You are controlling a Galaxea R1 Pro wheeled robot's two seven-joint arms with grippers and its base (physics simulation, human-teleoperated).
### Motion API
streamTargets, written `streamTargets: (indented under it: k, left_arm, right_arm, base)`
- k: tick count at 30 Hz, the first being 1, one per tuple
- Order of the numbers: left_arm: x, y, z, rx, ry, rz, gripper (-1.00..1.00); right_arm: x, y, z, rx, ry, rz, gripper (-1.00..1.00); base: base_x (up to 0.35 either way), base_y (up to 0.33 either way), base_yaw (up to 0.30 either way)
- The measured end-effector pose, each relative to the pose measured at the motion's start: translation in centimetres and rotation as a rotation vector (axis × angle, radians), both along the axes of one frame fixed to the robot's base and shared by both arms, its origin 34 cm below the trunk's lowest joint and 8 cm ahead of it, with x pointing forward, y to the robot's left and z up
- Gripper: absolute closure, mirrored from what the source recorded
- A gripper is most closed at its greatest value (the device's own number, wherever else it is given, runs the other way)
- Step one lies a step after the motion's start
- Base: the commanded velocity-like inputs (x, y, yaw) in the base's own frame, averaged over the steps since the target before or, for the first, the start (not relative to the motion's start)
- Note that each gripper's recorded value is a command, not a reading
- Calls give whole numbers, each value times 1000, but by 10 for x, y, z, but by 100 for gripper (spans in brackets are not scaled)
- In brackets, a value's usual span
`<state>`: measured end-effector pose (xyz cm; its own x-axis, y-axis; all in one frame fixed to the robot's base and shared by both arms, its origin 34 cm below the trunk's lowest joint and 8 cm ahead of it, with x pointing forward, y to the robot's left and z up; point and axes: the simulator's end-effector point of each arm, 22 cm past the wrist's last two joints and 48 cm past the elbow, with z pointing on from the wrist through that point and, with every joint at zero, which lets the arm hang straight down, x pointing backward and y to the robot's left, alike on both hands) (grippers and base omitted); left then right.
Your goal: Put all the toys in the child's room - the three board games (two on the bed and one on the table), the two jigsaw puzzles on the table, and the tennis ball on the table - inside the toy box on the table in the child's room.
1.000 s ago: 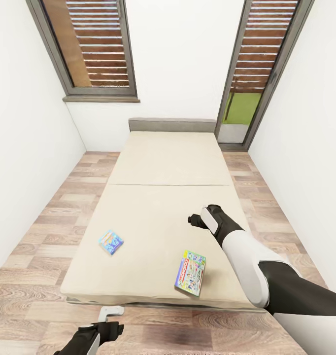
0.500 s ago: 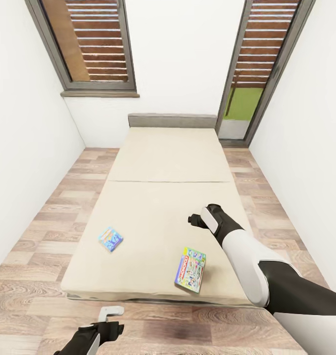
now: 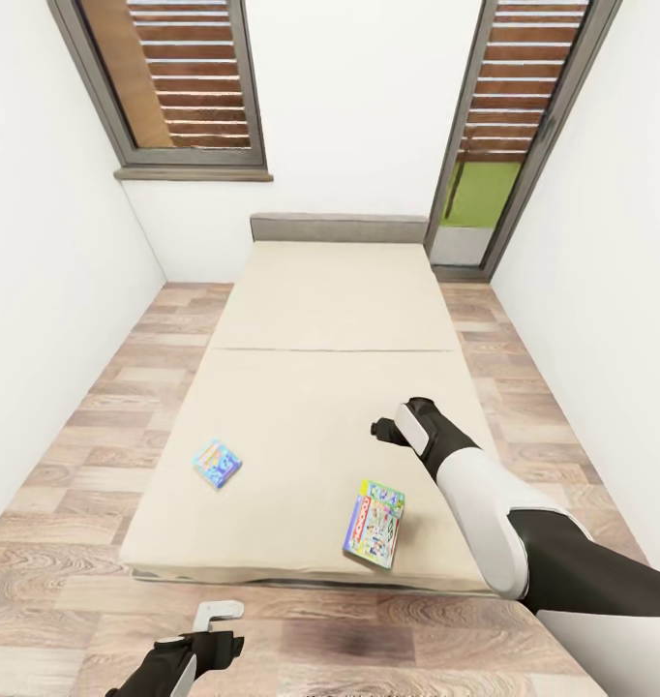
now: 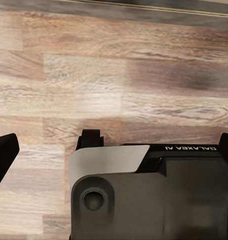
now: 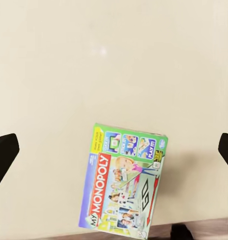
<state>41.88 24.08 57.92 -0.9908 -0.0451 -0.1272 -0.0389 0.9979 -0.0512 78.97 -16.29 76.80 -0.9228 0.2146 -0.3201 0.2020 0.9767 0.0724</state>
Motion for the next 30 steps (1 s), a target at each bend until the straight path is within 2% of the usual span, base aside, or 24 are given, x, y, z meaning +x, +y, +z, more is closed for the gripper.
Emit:
streamTargets:
  k: [13, 30]
  left_arm:
    - [-9, 0, -6, -2, 21, 0, -100]
    - [-20, 0, -14, -2, 49, 0, -100]
  right_arm:
    - [5, -7, -6, -26, 4, -12, -100]
    - [1, -8, -23, -31, 25, -12, -100]
  base:
    - [0, 0, 0]
    - [0, 0, 0]
